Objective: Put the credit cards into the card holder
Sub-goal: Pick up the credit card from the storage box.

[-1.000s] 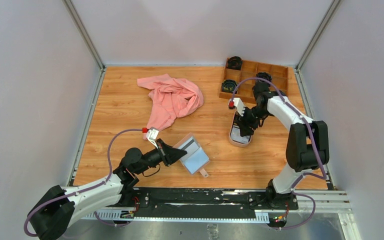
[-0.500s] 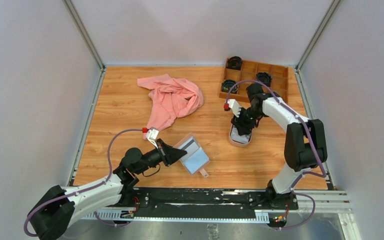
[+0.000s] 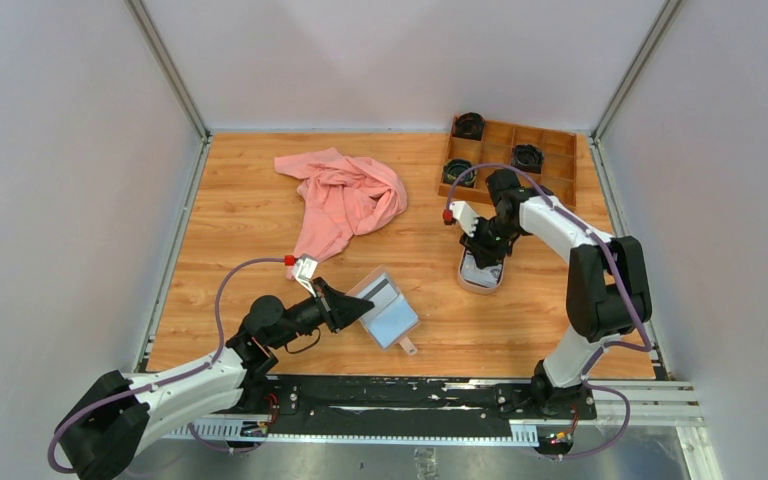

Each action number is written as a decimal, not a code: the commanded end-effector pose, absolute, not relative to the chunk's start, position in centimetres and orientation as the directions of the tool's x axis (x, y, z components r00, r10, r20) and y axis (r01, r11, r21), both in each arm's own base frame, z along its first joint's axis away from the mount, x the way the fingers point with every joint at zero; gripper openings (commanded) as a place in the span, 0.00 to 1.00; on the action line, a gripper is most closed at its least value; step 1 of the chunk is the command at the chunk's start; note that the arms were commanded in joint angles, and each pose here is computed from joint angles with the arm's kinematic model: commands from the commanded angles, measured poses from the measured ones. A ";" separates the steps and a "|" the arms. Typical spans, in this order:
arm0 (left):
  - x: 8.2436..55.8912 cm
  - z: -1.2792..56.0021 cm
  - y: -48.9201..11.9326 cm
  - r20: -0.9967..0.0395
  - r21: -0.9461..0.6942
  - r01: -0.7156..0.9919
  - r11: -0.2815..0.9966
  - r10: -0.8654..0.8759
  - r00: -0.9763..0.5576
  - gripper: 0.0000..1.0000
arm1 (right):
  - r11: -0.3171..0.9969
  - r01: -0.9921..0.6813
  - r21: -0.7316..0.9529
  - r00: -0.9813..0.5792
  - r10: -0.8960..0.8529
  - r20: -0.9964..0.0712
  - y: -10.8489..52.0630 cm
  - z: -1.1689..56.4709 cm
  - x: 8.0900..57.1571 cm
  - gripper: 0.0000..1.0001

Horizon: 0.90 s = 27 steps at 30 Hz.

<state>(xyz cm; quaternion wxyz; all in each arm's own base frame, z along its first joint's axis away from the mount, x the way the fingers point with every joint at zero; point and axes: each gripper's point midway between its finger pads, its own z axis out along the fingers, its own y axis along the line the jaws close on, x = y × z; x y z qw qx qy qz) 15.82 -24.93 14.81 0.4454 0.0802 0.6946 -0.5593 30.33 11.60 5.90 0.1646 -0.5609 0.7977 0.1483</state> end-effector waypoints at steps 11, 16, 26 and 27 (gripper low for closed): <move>14.9 11.6 -23.9 -0.694 -0.719 0.576 0.389 -0.363 -0.622 0.00 | 0.352 -0.936 -0.030 -0.313 -0.865 -0.392 10.4 7.2 31.1 0.11; 14.9 11.6 -23.9 -0.694 -0.719 0.575 0.389 -0.363 -0.622 0.00 | 0.364 -0.930 -0.044 -0.315 -0.855 -0.413 10.1 8.0 31.3 0.10; 14.9 11.7 -23.9 -0.691 -0.722 0.573 0.388 -0.365 -0.624 0.00 | 0.385 -0.922 -0.051 -0.319 -0.826 -0.465 9.8 9.7 31.5 0.08; 14.9 11.7 -23.9 -0.691 -0.722 0.574 0.387 -0.365 -0.624 0.00 | 0.384 -0.922 -0.047 -0.319 -0.824 -0.468 9.8 9.7 31.5 0.08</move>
